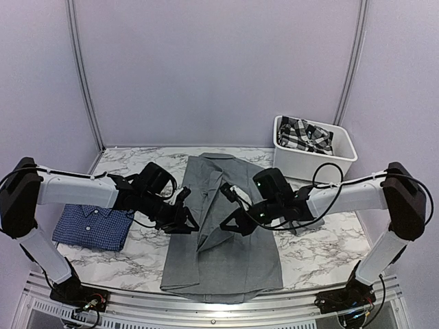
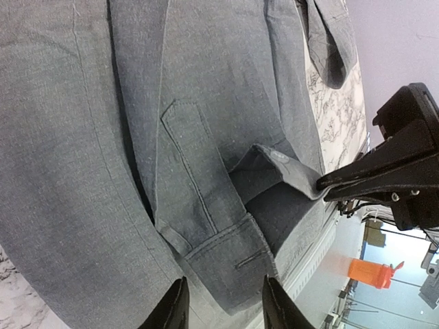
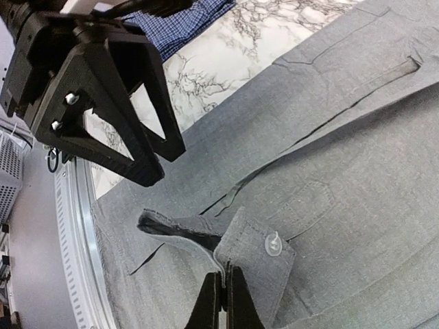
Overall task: Fold and stack the long sleeve shirts
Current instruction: Pick up the sleeve from the center of the board, then pass from the right arm to the left
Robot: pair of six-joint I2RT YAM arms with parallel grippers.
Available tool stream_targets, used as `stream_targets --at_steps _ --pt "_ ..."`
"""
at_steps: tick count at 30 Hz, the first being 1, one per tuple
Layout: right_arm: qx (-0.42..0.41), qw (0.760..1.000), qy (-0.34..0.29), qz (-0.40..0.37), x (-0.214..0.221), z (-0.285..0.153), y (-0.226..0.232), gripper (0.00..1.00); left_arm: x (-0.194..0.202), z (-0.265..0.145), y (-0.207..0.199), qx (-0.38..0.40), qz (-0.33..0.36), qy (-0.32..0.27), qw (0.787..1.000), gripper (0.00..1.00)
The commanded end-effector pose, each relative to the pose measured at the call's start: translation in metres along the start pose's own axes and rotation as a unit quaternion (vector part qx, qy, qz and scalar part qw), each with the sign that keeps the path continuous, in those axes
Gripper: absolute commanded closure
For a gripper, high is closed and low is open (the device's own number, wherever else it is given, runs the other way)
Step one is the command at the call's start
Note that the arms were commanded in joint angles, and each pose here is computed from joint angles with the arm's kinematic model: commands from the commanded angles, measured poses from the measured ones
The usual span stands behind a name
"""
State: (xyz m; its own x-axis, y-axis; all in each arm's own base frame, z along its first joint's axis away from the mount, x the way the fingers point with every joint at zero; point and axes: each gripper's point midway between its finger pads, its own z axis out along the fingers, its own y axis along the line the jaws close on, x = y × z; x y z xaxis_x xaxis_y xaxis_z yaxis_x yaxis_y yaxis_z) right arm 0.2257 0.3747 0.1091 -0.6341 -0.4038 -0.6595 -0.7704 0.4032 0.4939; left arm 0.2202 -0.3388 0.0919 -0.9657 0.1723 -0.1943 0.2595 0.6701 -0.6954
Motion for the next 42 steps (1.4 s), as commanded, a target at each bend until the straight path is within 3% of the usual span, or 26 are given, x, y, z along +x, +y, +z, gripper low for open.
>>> stream_targets --at_steps 1,9,12,19,24,30,33,37,39,42 --pt "0.013 0.999 0.034 -0.028 0.026 0.0 0.008 1.0 0.021 0.001 0.007 0.01 -0.035 0.039 0.999 0.6" --pt "0.034 0.997 0.054 -0.034 0.048 -0.006 0.008 1.0 0.038 0.006 0.011 0.023 -0.065 0.066 0.995 0.56" --pt "0.025 0.999 0.027 -0.038 0.024 -0.011 0.018 1.0 0.038 0.007 0.007 0.037 -0.074 0.068 0.994 0.55" --pt "0.039 0.999 -0.017 -0.011 -0.034 -0.015 0.01 1.0 0.029 0.001 0.005 0.06 -0.129 0.055 0.988 0.4" --pt "0.04 0.997 -0.066 0.017 -0.073 -0.028 -0.001 1.0 0.01 -0.015 0.012 0.101 -0.21 0.011 0.973 0.38" --pt "0.029 0.997 -0.071 -0.006 -0.086 -0.023 0.012 1.0 -0.022 -0.035 -0.015 0.148 -0.227 -0.032 0.962 0.33" --pt "0.033 0.997 -0.064 -0.018 -0.082 -0.019 0.017 1.0 -0.035 -0.049 -0.029 0.153 -0.192 -0.055 0.968 0.35" --pt "0.023 0.998 -0.057 -0.017 -0.075 -0.015 0.019 1.0 -0.039 -0.056 -0.04 0.108 -0.062 -0.044 0.991 0.39" --pt "0.016 0.998 -0.056 -0.025 -0.072 -0.014 0.023 1.0 -0.04 -0.062 -0.041 0.079 0.005 -0.052 0.996 0.39" --pt "0.009 0.998 -0.047 -0.046 -0.064 -0.012 0.03 1.0 -0.027 -0.058 -0.03 0.048 0.077 -0.019 0.996 0.38"
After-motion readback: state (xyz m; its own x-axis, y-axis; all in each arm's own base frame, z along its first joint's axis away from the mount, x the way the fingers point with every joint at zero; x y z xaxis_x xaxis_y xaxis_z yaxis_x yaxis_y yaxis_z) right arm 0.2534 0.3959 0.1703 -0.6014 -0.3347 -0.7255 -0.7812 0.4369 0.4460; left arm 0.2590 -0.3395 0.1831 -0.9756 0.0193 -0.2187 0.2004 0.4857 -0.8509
